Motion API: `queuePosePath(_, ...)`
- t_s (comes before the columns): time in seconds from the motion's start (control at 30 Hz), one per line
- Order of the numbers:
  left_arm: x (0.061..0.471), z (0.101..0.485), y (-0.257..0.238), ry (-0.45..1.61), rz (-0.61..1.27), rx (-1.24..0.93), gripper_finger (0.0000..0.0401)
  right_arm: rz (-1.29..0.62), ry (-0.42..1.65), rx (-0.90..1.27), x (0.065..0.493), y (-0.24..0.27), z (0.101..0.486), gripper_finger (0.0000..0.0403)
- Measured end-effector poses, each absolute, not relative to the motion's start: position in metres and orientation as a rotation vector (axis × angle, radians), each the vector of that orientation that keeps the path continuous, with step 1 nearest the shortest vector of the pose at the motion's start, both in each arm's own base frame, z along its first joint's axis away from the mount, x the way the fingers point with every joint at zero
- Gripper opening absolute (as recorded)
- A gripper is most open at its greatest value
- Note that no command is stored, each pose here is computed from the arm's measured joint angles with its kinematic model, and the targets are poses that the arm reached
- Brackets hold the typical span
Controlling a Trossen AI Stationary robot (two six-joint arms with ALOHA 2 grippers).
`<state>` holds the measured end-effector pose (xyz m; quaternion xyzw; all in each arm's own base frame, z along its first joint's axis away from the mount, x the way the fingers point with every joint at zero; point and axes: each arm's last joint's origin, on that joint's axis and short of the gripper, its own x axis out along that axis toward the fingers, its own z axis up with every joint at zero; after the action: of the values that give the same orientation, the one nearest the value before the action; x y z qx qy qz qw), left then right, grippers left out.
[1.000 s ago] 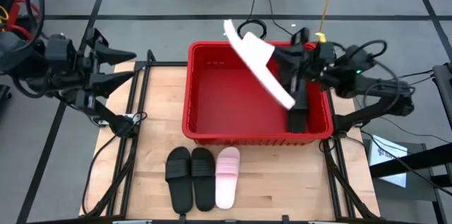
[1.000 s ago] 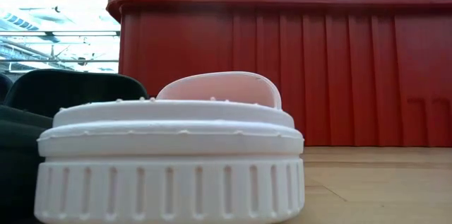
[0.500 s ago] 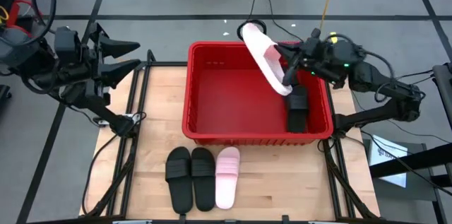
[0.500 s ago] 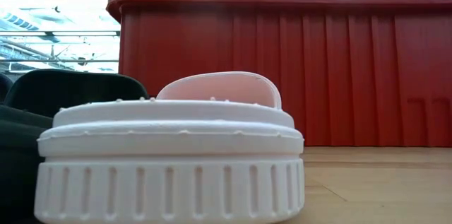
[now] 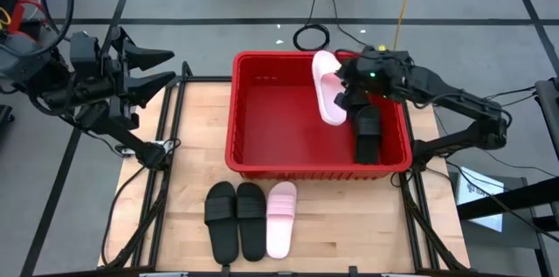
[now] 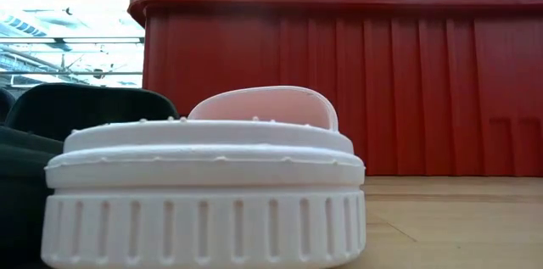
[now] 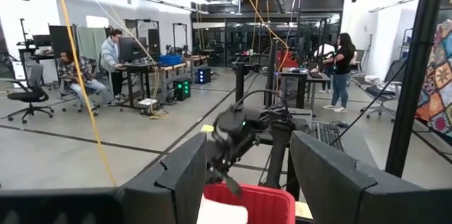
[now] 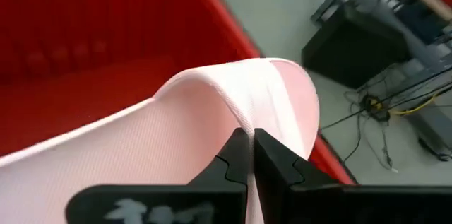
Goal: Pick and place slides into bin
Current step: Put the pink slipper into the red bin
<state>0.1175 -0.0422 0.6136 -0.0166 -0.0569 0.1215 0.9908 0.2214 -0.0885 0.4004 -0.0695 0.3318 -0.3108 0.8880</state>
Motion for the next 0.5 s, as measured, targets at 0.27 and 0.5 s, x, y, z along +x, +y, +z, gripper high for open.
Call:
queuePosePath(0.27,0.117,0.613,-0.042,-0.108,0.24,-0.032,0.0205,-0.578,0.892,-0.195,0.241,-0.098,0.372,0.0)
queuePosePath(0.5,0.119,0.594,-0.039,0.056,0.301,0.005,0.0205,-0.539,0.989,-0.208,0.253,-0.108,0.348,0.0)
